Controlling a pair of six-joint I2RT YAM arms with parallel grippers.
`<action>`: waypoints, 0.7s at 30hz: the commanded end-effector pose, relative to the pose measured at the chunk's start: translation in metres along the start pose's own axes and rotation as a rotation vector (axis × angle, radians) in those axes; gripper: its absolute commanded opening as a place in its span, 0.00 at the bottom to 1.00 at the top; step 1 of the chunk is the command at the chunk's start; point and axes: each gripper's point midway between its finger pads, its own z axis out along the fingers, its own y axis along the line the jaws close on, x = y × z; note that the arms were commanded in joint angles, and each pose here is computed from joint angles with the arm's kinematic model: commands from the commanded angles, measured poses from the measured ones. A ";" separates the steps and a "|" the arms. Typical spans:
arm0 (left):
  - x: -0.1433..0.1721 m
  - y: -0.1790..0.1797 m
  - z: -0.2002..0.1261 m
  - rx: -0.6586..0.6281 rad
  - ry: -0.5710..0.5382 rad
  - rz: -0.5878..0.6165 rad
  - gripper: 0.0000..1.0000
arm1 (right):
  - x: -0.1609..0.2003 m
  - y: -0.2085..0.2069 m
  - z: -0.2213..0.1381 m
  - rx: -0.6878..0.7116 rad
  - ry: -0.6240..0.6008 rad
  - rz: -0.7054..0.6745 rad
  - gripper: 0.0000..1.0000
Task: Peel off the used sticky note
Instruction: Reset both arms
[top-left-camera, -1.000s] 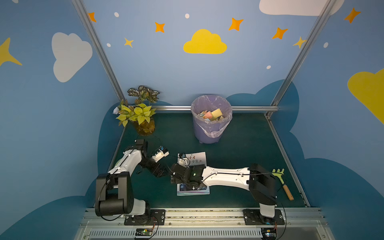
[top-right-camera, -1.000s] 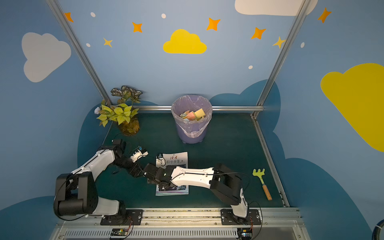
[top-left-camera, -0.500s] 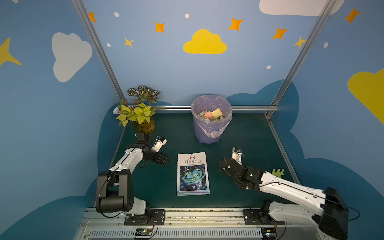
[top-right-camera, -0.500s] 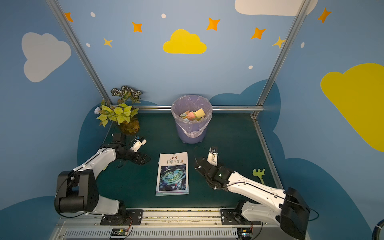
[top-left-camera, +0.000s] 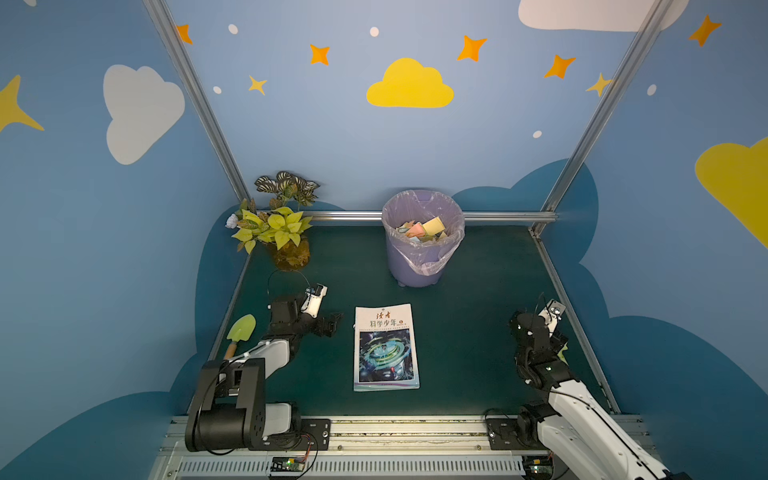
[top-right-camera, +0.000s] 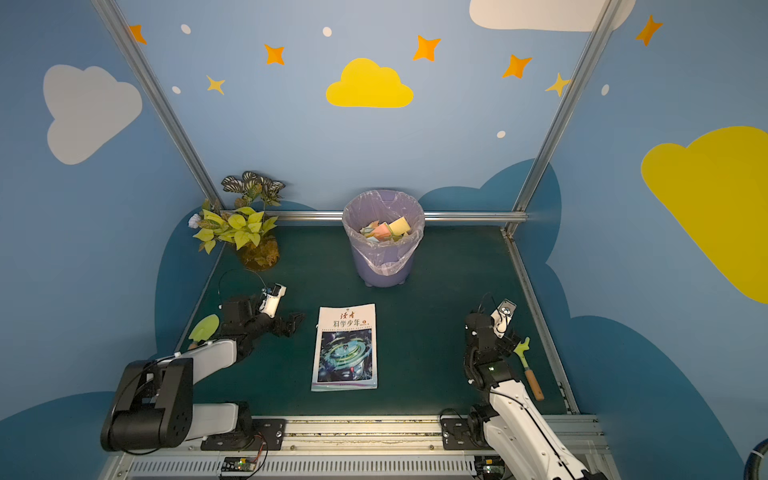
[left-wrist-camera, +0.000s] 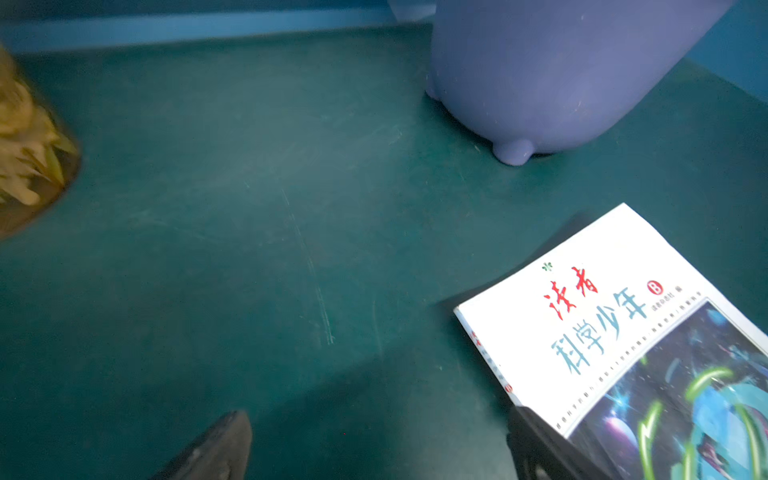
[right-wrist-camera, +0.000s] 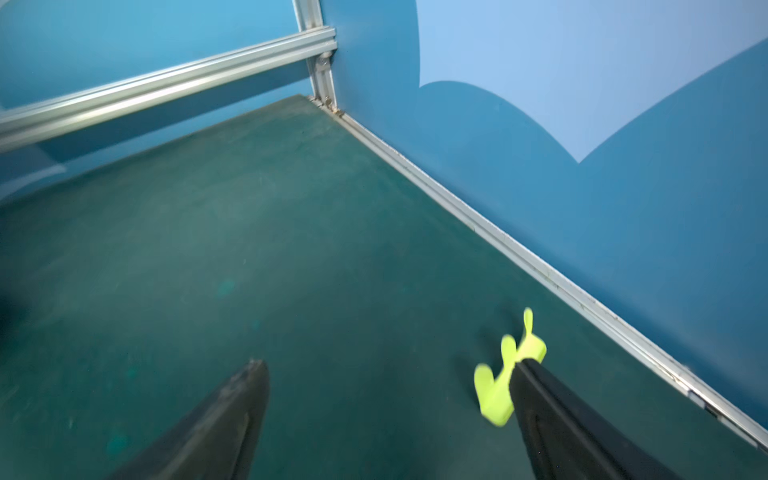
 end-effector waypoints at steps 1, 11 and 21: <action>-0.050 0.008 -0.004 -0.047 -0.194 0.075 1.00 | -0.022 0.017 0.015 -0.074 -0.021 -0.016 0.97; -0.038 0.005 0.005 -0.069 -0.344 0.103 1.00 | -0.005 0.043 0.053 -0.142 -0.082 -0.112 0.97; -0.035 0.035 0.028 -0.219 -0.184 0.024 1.00 | 0.019 0.094 0.091 -0.309 -0.028 -0.263 0.97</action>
